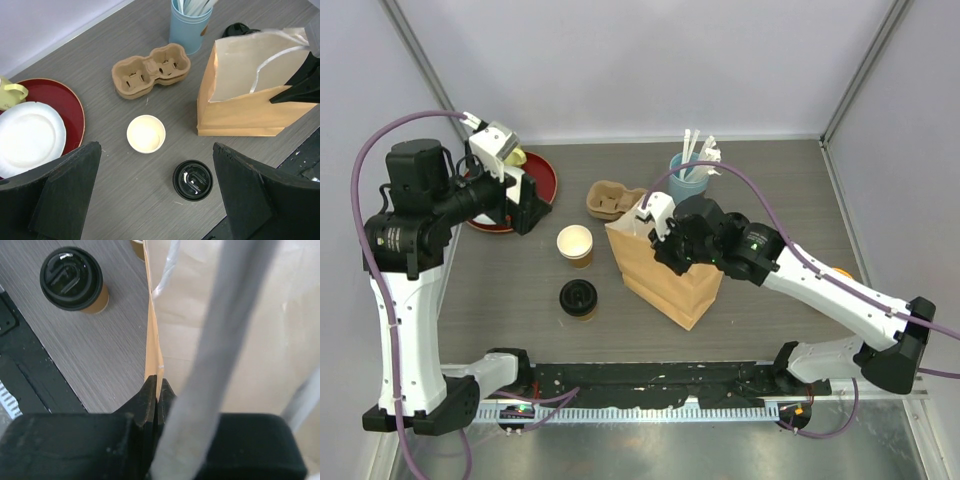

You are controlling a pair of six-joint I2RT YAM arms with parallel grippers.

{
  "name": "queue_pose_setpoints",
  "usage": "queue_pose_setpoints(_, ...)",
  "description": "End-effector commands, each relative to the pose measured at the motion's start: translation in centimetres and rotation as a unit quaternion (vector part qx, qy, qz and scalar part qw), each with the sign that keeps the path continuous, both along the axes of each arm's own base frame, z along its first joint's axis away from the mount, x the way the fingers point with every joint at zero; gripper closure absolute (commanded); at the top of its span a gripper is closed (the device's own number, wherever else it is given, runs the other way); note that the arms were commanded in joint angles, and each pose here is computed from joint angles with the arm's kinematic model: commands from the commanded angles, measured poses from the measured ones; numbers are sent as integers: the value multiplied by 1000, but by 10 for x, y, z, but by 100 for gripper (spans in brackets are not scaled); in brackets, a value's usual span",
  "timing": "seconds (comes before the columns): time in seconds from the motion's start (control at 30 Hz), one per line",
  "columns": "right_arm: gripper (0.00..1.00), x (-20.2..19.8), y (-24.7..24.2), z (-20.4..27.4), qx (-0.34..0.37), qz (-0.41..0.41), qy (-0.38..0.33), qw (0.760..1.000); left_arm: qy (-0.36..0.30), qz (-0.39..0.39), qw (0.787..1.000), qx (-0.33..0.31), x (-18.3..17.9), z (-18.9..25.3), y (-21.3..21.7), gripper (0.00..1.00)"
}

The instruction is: Pack the takeout coffee

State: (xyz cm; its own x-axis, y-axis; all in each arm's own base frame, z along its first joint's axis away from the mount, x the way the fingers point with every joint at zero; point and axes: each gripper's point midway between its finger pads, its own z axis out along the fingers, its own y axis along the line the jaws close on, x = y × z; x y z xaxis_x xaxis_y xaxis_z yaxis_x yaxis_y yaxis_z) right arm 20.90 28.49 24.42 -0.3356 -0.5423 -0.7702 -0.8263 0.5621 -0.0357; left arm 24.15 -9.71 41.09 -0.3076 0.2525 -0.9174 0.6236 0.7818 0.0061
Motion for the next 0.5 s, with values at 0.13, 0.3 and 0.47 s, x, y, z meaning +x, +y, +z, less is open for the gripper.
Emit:
queue_pose_setpoints(0.13, 97, 3, 20, 18, 79, -6, -17, 997, -26, 4, 1000, -7, 3, 12, 0, 2)
queue_pose_setpoints(0.3, 55, -6, 21, 24, 77, 12, 3, 997, -25, 0, 1000, -4, 2, 10, 0, 2)
queue_pose_setpoints(0.47, 18, -26, 25, 70, 126, 56, 2, 990, -23, -6, 1000, -5, 2, 9, -2, 1)
